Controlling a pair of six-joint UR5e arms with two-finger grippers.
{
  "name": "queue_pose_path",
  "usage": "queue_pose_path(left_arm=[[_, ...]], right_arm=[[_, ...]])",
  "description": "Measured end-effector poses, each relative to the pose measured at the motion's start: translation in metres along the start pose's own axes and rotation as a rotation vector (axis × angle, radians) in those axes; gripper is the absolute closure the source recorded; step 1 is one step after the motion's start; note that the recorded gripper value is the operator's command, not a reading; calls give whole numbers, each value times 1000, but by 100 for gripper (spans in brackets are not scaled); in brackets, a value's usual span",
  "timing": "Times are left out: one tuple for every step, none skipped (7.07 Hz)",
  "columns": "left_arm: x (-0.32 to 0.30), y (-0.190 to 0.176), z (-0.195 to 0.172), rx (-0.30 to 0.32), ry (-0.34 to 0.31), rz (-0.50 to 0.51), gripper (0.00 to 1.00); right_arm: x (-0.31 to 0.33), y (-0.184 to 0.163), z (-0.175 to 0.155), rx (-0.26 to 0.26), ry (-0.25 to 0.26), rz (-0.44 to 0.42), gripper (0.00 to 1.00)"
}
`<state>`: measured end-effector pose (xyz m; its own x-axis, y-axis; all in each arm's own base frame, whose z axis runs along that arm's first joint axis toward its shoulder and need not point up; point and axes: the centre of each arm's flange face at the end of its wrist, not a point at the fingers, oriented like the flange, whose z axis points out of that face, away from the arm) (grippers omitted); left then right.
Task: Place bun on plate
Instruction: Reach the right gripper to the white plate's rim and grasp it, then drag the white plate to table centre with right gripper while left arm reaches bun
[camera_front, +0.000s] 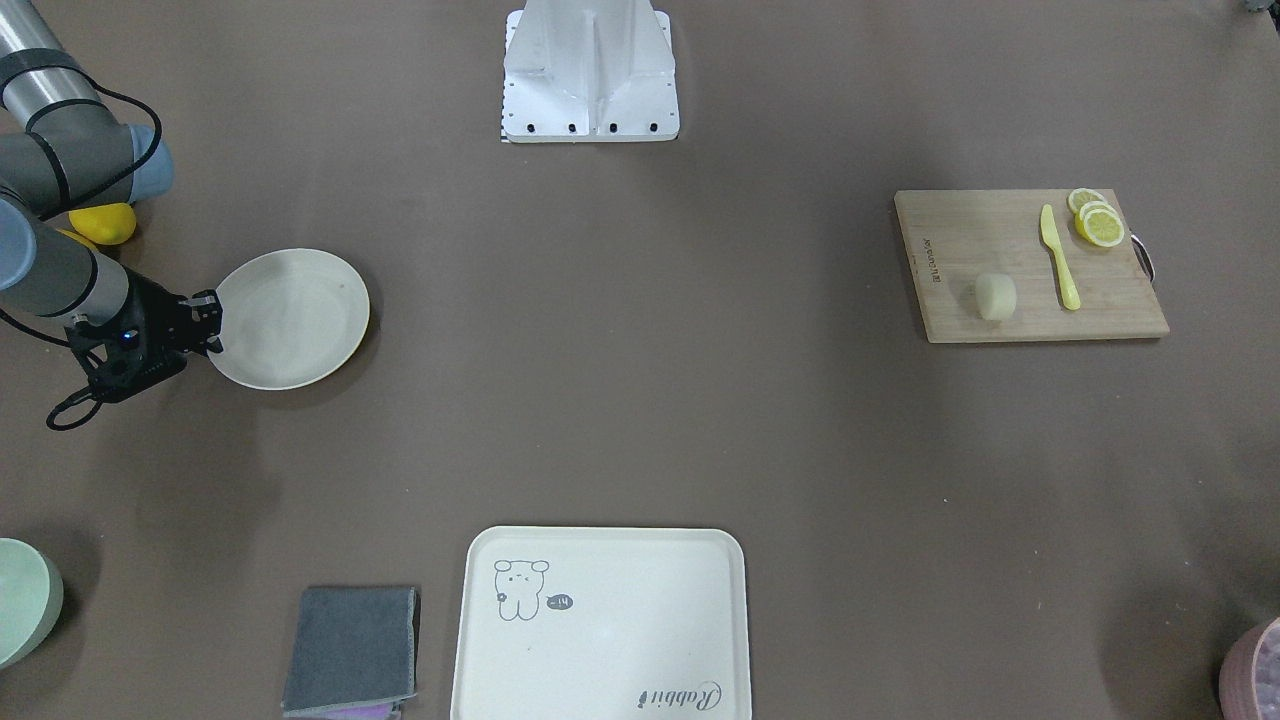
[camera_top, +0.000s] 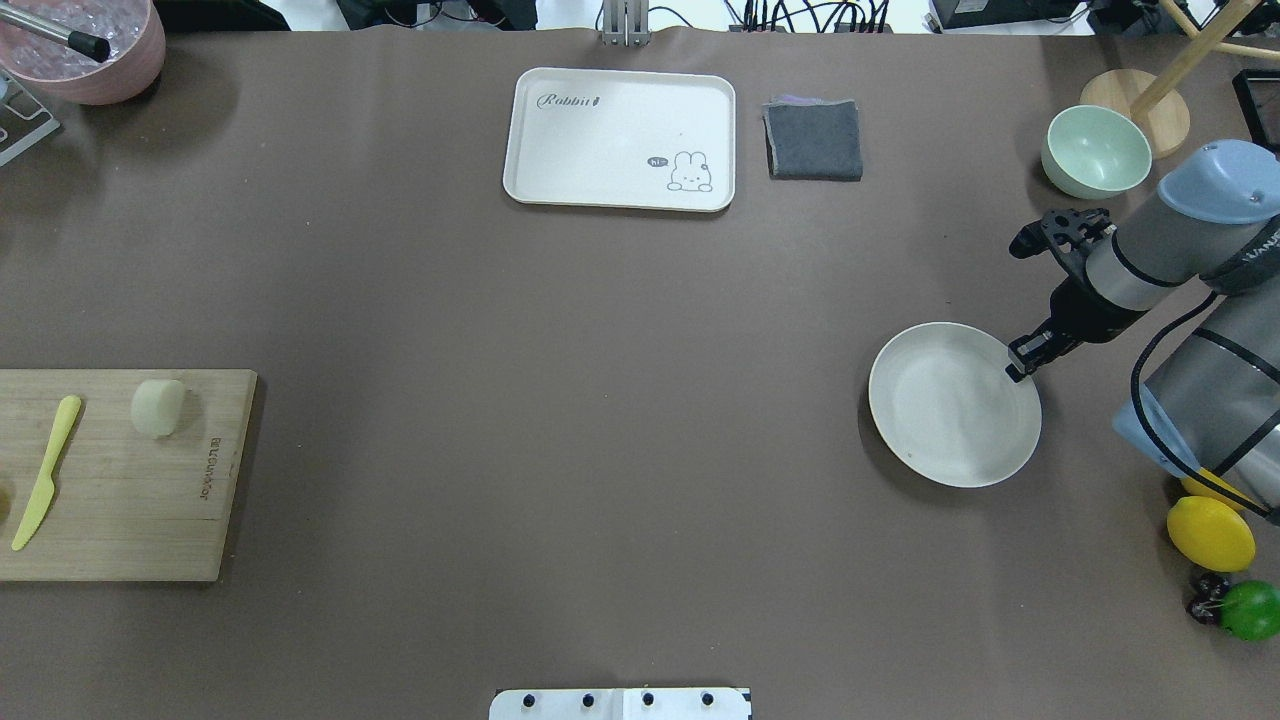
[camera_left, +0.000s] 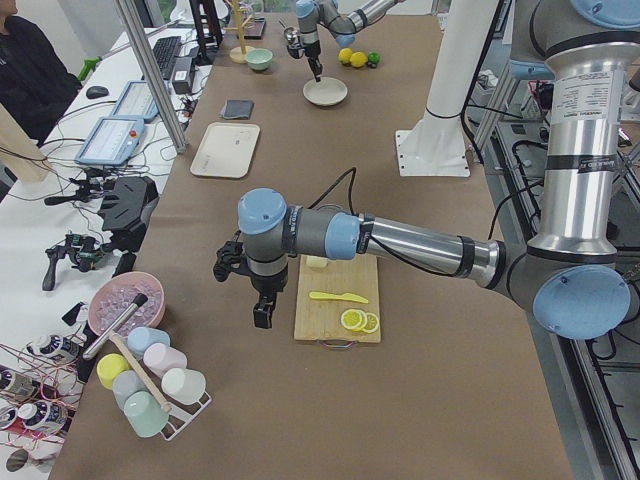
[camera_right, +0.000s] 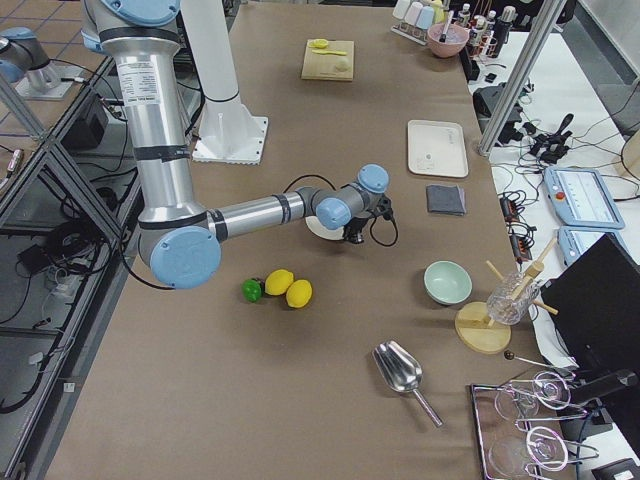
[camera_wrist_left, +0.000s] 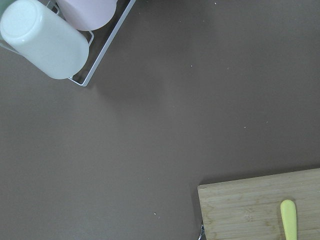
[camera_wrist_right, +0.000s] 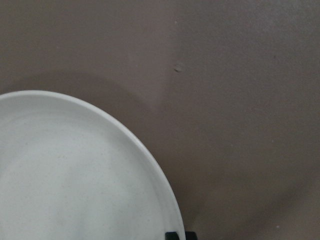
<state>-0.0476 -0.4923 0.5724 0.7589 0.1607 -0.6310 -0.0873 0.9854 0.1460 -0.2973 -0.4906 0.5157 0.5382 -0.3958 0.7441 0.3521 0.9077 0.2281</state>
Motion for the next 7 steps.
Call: queue_pose_path(left_arm=[[3,-1,0,1,8,-12,2],[18,-7,2,8,34,-58,2],[47,-15,11,24,71,-121,2],[81,-19,28,42,108,-172,2],[115,-17,49,49,137,-209,2],[143,-12,70,47,144,-225,2],[167,-8,90,42,131,-238,2]], right_arm=[[-25,-10,-17,31,-29,42,100],[-61,-28,-33,56,-76,98,100],[-110,-47,-39,60,-125,145,100],[-166,-63,-36,56,-161,182,100],[-214,-71,-28,59,-172,211,100],[-254,-74,-15,72,-166,236,100],[-283,-74,-2,80,-157,256,100]])
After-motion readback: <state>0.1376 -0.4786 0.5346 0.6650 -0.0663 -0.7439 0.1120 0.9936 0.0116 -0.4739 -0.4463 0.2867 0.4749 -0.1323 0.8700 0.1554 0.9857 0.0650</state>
